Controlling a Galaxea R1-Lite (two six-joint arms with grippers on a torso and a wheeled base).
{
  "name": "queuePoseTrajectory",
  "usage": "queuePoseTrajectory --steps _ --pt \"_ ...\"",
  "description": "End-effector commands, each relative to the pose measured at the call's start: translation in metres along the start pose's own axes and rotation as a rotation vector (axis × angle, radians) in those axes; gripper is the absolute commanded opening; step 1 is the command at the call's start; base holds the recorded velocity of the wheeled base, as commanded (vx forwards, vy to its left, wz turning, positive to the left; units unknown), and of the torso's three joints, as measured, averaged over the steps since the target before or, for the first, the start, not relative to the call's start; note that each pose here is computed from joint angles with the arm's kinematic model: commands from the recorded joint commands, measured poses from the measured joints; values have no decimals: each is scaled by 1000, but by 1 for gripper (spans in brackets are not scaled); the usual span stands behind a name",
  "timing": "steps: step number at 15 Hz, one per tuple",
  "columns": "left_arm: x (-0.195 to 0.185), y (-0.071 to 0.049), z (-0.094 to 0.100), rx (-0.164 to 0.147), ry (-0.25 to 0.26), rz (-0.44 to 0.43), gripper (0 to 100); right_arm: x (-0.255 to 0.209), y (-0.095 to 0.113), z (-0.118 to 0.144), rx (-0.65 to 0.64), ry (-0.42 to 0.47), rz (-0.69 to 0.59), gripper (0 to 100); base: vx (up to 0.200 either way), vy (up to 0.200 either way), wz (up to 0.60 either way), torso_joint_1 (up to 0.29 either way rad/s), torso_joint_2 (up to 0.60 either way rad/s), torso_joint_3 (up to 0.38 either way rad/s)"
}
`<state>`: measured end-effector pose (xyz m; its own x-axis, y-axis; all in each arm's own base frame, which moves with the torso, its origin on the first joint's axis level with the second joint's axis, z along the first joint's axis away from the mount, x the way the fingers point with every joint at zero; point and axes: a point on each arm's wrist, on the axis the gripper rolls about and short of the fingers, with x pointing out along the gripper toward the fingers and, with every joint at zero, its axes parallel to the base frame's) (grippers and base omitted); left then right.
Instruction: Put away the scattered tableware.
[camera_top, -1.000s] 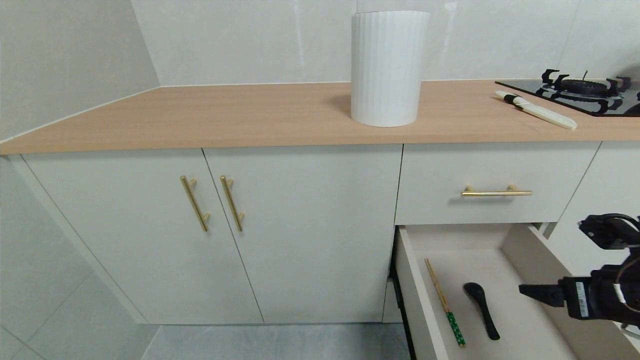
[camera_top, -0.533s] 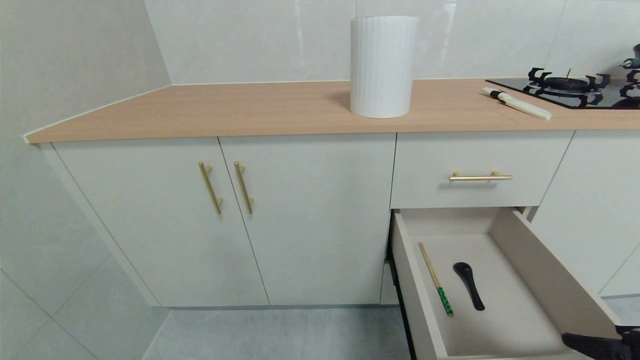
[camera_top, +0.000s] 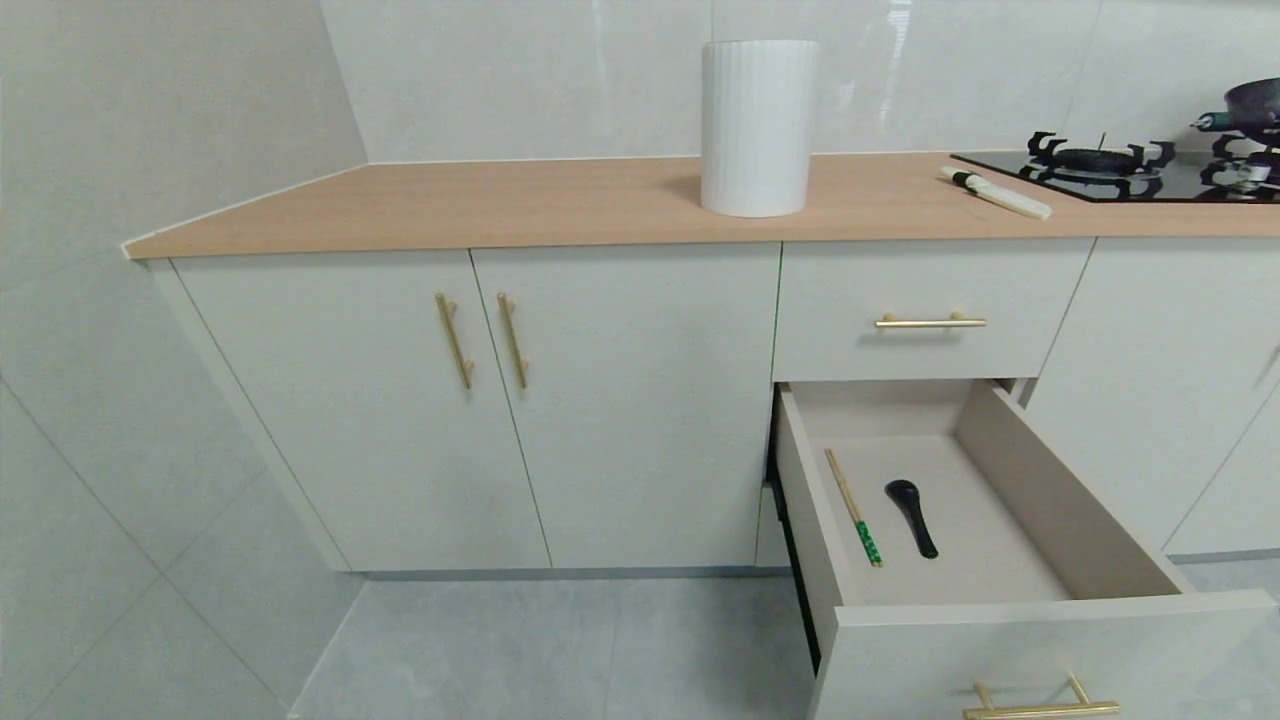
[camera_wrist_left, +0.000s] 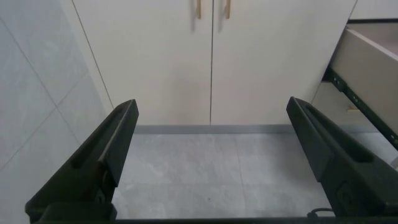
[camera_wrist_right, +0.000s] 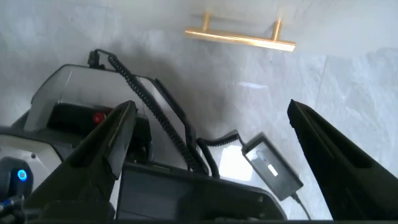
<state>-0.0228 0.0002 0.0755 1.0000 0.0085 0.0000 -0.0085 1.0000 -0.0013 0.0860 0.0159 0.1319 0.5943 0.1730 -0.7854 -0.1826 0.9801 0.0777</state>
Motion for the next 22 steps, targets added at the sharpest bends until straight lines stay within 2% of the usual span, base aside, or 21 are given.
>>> queuePoseTrajectory --steps 1,5,10,15,22 --pt "0 0 0 0 2 1 100 19 -2 2 2 120 -12 100 0 0 0 0 0 0" --pt "0 0 0 0 2 1 100 63 -4 18 8 197 -9 100 0 0 0 0 0 0" --pt "0 0 0 0 2 1 100 105 -7 27 6 165 -6 100 0 0 0 0 0 0" --pt "0 0 0 0 0 1 100 129 -8 38 6 98 -5 100 0 0 0 0 0 0" --pt "0 0 0 0 0 -1 100 173 -11 64 -8 -109 -5 100 0 0 0 0 0 0"
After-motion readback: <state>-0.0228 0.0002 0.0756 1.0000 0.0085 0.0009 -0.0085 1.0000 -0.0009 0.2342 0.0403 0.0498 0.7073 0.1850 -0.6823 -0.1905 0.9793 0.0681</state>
